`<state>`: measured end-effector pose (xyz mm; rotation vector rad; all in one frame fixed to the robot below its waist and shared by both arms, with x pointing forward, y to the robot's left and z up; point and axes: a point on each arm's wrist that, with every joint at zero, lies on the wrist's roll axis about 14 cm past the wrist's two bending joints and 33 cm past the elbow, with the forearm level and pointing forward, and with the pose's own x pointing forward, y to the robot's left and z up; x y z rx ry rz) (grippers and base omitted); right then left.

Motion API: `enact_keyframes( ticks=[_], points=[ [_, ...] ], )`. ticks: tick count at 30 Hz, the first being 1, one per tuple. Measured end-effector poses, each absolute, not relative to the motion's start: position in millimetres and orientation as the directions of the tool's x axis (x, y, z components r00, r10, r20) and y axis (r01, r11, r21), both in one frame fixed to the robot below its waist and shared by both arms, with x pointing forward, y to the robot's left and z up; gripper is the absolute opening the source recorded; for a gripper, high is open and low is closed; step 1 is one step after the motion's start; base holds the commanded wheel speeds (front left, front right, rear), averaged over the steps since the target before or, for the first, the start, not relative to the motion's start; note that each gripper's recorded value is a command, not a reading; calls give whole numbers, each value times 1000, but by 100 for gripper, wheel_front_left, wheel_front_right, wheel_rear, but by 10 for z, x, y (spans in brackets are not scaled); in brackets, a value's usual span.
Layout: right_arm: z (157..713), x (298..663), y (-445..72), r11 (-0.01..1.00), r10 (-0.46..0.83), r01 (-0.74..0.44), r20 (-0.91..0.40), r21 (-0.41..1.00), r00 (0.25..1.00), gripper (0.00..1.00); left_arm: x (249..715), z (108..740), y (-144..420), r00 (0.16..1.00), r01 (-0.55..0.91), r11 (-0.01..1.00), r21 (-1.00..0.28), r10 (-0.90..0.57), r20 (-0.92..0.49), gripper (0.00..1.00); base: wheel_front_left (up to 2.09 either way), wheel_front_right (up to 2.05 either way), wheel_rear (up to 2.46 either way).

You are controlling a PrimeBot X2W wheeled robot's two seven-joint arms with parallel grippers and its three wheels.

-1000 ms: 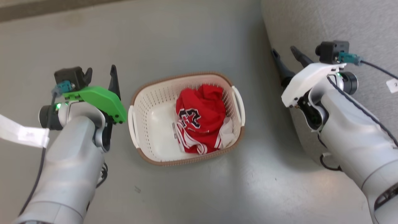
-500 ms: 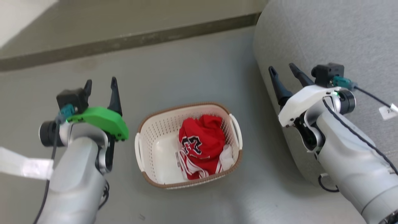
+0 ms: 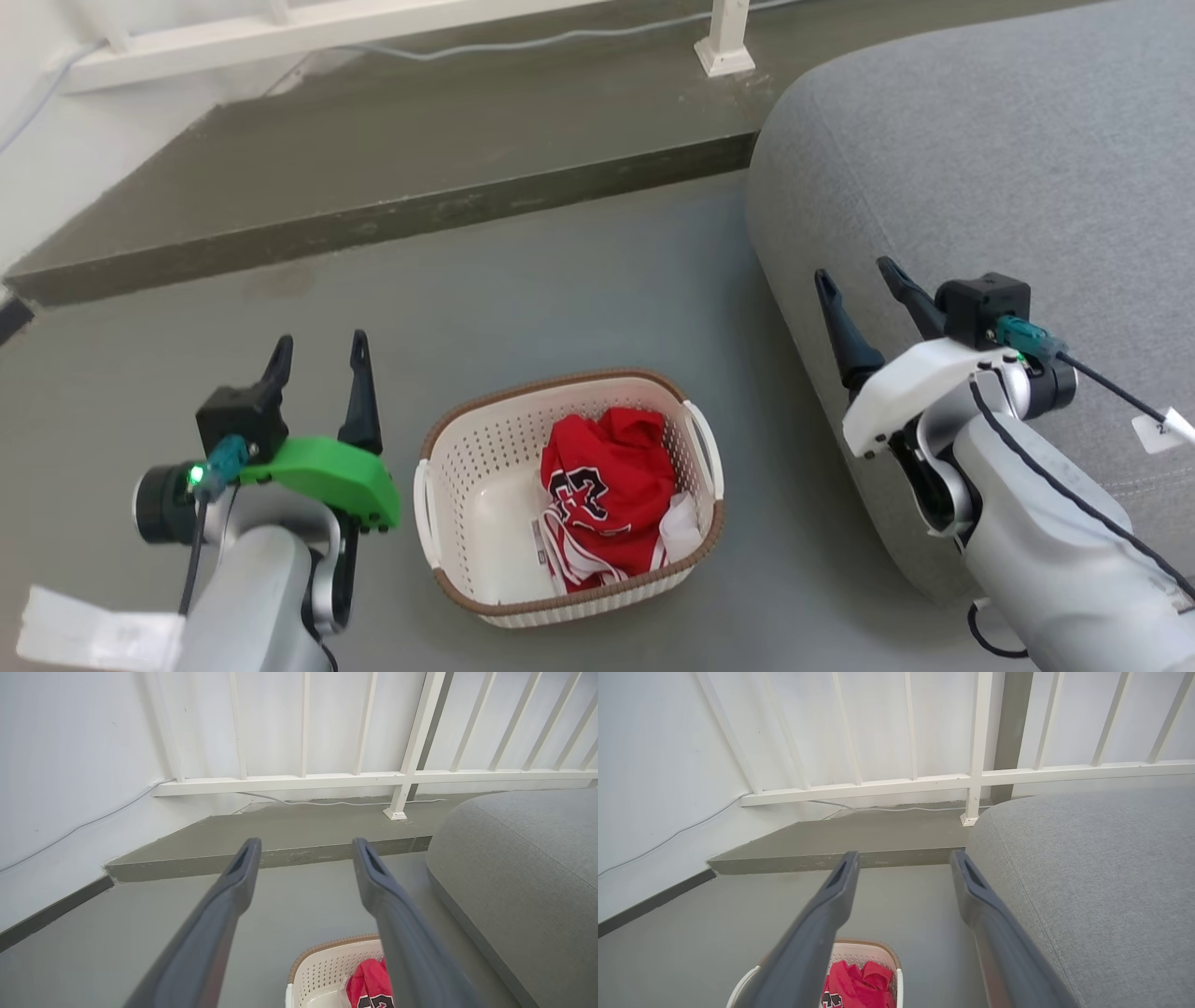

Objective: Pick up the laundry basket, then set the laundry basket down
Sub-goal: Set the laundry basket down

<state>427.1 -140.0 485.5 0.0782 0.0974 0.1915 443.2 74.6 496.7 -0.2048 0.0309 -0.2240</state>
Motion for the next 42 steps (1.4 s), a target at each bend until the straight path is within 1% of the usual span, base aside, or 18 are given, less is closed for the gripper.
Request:
enact_keyframes(
  ticks=[9,14,19,30,42],
  points=[
    [4985,4047,-1458,983,168,-165,-32,77,985,100,4084,4987,801,978,207,955,-213,-209,12,100,0,0,0],
    [5047,3963,-1415,982,179,-178,-2,65,984,100,3944,4977,829,979,200,957,-209,-201,17,100,0,0,0],
    [5036,3853,-1430,984,170,-170,6,61,985,100,3807,4939,865,981,190,960,-208,-191,12,100,0,0,0],
    [4875,3626,-1503,988,140,-138,-27,65,990,100,3646,4930,929,986,167,963,-210,-168,14,100,0,0,0],
    [4895,3558,-1560,991,121,-120,-13,60,993,100,3570,4918,1011,990,143,971,-194,-143,14,100,0,0,0]
  ],
)
